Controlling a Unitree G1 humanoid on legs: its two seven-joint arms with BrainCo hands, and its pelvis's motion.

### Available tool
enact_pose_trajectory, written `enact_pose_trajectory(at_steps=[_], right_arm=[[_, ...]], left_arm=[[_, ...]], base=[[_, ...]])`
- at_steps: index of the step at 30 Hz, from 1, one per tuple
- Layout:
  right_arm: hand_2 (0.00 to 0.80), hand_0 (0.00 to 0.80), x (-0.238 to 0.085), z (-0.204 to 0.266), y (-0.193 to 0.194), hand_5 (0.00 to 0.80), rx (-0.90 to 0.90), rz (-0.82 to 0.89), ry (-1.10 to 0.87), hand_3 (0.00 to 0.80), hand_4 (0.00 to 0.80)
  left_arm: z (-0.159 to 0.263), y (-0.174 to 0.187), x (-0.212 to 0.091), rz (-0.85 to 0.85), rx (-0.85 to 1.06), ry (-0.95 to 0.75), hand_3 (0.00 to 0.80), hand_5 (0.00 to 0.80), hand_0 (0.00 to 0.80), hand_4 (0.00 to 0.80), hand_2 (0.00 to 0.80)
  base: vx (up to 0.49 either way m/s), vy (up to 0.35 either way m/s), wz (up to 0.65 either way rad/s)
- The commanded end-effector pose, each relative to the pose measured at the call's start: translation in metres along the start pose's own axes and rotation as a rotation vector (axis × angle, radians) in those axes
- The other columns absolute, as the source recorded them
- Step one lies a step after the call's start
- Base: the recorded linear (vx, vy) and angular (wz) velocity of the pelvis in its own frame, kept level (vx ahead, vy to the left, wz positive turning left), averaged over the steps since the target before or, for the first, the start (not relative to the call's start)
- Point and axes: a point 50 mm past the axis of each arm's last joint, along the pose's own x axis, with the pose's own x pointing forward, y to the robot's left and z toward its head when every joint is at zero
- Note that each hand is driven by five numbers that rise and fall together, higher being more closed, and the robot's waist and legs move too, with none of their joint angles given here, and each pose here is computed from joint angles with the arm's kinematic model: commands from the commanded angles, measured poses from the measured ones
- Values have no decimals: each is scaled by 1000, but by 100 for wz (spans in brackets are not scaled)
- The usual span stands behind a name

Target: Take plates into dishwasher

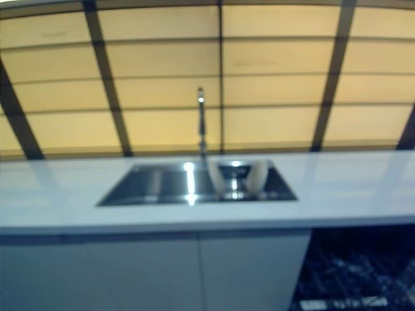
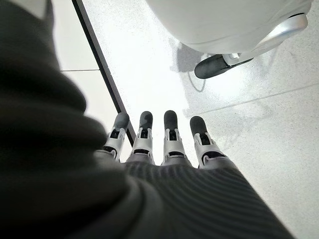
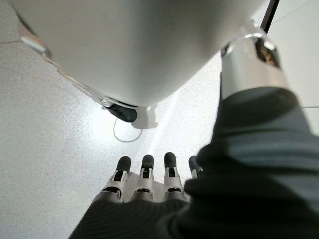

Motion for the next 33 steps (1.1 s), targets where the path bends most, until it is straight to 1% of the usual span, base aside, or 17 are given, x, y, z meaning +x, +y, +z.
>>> enact_pose_trajectory(at_steps=[1, 16, 21, 23, 26, 27, 28, 29, 30, 31, 32, 33], right_arm=[[0, 0, 3, 2, 8, 0, -61, 29, 53, 0, 0], [0, 0, 3, 1, 11, 0, -55, 36, 48, 0, 0], [0, 0, 3, 9, 10, 0, -47, 58, -16, 0, 0], [0, 0, 2, 25, 8, 0, -38, 100, -117, 0, 0], [0, 0, -13, 82, 2, 0, -18, 265, -393, 0, 0], [0, 0, -20, 97, 1, 0, -26, 291, -449, 0, 0], [0, 0, -41, 126, -1, 0, -31, 363, -605, 0, 0], [0, 0, -56, 138, -5, 0, -23, 391, -704, 0, 0], [0, 0, -56, 138, -5, 0, -23, 391, -704, 0, 0], [0, 0, -69, 148, -9, 0, -23, 406, -812, 0, 0], [0, 0, -104, 172, -20, 0, 3, 432, -1022, 0, 0], [0, 0, -129, 186, -29, 0, 37, 449, -1186, 0, 0]], left_arm=[[26, 7, 5, 22, -35, -53, 0, 0, 0, 0, 0], [20, 4, 5, 6, -24, -25, 0, 0, 0, 0, 0], [22, 5, 5, 8, -19, -25, 0, 0, 0, 0, 0], [23, 7, 5, 9, -10, -26, 0, 0, 0, 0, 0], [22, 14, 4, 22, 6, -28, 0, 0, 0, 0, 0], [20, 16, 3, 25, 7, -29, 0, 0, 0, 0, 0], [15, 21, 2, 34, 9, -26, 0, 0, 0, 0, 0], [13, 24, 1, 38, 7, -25, 0, 0, 0, 0, 0], [13, 24, 1, 38, 7, -25, 0, 0, 0, 0, 0], [10, 25, 0, 41, 4, -25, 0, 0, 0, 0, 0], [5, 26, -1, 45, -5, -23, 0, 0, 0, 0, 0], [2, 25, -2, 47, -10, -20, 0, 0, 0, 0, 0]], base=[[0, 0, 0], [0, 0, 0], [0, 0, 0], [0, 0, 0], [-17, -45, 1], [-33, -48, 0], [-33, -40, 0], [0, 0, 0], [0, 0, 0], [0, 0, 0], [0, 0, 0], [0, 0, 0]])
